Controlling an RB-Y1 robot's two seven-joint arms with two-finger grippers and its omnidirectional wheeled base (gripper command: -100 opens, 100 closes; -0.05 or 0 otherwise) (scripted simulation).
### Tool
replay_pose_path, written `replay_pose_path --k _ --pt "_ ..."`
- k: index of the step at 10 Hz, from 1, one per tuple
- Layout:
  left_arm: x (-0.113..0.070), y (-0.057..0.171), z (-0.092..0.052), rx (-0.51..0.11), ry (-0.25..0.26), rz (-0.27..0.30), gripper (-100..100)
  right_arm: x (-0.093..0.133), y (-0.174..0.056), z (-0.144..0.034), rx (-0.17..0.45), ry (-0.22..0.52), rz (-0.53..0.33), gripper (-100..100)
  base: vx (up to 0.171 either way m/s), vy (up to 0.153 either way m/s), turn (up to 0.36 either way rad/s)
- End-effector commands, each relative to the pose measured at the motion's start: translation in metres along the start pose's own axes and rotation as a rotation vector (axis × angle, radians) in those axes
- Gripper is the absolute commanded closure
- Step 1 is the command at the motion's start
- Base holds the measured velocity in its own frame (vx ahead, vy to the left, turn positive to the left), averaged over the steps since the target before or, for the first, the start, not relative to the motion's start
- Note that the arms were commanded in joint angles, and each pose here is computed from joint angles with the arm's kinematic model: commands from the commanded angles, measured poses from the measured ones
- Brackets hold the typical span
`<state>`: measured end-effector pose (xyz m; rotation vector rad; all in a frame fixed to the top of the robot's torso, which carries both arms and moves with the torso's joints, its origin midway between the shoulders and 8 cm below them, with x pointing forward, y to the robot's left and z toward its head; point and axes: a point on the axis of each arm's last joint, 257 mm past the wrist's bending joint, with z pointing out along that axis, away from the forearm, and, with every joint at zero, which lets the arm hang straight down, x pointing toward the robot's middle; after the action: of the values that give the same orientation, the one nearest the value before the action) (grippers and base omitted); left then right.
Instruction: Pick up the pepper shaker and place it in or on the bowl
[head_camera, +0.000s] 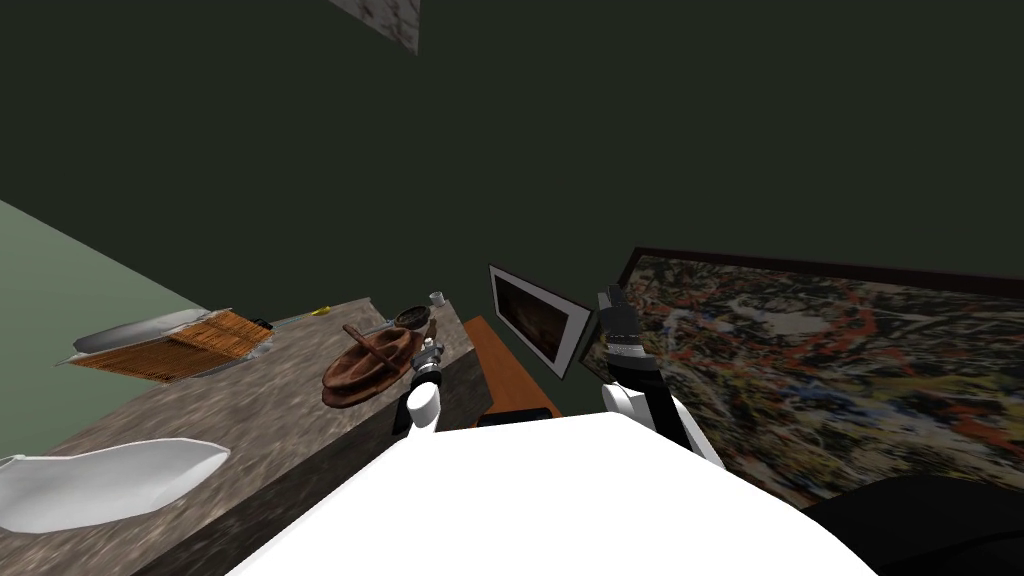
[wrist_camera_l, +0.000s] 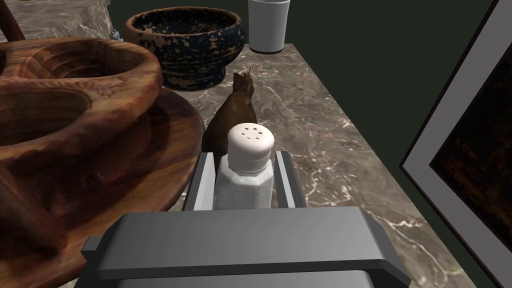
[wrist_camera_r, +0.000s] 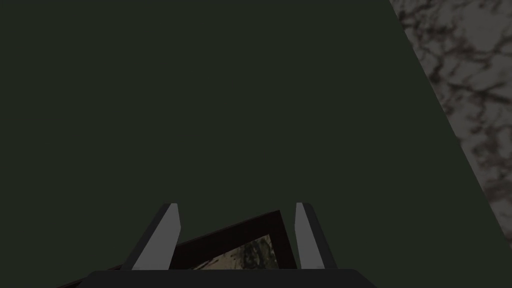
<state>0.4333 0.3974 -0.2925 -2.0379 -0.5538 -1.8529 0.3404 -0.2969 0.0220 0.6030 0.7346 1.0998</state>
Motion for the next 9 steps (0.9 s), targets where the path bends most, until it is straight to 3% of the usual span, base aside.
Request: replay_pose_path --k 1,2,3,9 --pt "0.0 0.0 0.0 0.0 0.0 0.0 100 0.0 0.0 0.0 0.0 0.0 0.0 0 0.0 0.0 0.0" --pt "0.0 0.0 0.0 0.0 0.0 0.0 0 0.0 0.0 0.0 0.0 0.0 0.0 0 0.0 0.0 0.0" --pt "-0.002 -0.009 0.006 -0.009 0.0 0.031 100 0.0 0.0 0.0 0.0 0.0 0.0 0 -0.037 -0.051 0.028" --pt "-0.012 -0.033 0.037 -0.052 -0.02 0.113 100 0.0 0.0 0.0 0.0 0.0 0.0 0 -0.096 -0.103 0.033"
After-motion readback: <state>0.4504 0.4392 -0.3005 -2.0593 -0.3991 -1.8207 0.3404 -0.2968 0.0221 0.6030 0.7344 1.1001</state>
